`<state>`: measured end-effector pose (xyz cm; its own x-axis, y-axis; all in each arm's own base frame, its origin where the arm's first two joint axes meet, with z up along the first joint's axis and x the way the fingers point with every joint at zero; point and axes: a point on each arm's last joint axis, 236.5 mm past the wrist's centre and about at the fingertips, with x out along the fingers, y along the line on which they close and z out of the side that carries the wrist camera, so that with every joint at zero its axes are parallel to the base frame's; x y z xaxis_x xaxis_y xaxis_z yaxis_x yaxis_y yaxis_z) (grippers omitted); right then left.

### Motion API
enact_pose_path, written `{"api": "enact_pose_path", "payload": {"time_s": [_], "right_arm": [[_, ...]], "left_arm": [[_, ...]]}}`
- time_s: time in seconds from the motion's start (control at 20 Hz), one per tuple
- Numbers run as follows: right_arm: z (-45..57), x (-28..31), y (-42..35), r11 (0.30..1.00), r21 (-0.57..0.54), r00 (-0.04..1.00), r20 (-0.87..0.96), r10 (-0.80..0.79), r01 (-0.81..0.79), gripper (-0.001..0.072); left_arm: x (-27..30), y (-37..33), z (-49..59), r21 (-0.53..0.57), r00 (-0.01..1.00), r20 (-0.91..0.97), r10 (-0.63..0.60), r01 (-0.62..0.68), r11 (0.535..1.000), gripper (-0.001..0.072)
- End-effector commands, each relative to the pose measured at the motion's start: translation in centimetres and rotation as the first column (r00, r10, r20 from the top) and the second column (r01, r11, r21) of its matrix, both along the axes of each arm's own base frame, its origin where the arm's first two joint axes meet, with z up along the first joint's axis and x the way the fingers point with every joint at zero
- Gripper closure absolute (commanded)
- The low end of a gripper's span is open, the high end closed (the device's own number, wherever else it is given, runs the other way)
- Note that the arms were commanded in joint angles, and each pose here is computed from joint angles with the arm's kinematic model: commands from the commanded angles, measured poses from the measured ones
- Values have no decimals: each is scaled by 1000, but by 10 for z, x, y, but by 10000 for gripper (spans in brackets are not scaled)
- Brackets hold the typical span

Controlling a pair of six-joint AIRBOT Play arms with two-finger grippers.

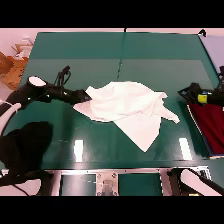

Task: Fold the shirts.

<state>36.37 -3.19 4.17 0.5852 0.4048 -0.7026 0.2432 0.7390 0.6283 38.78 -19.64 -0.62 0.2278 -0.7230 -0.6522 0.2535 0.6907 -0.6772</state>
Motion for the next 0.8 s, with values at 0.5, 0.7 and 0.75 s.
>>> {"api": "enact_pose_path", "payload": {"time_s": [0.5, 0.7, 0.75], "right_arm": [[-120, -189, 102, 942, 266, 912, -401, -86, 206, 280], [-145, -212, 121, 944, 271, 883, -468, -43, 189, 282], [-150, -215, 125, 947, 266, 879, -475, -36, 183, 282]], "left_arm": [[15, 120, 30, 82, 997, -27, 69, -67, 994, 145], [16, 124, 27, 106, 997, -24, 74, -72, 992, 145], [17, 125, 26, 109, 997, -21, 77, -74, 991, 145]]}}
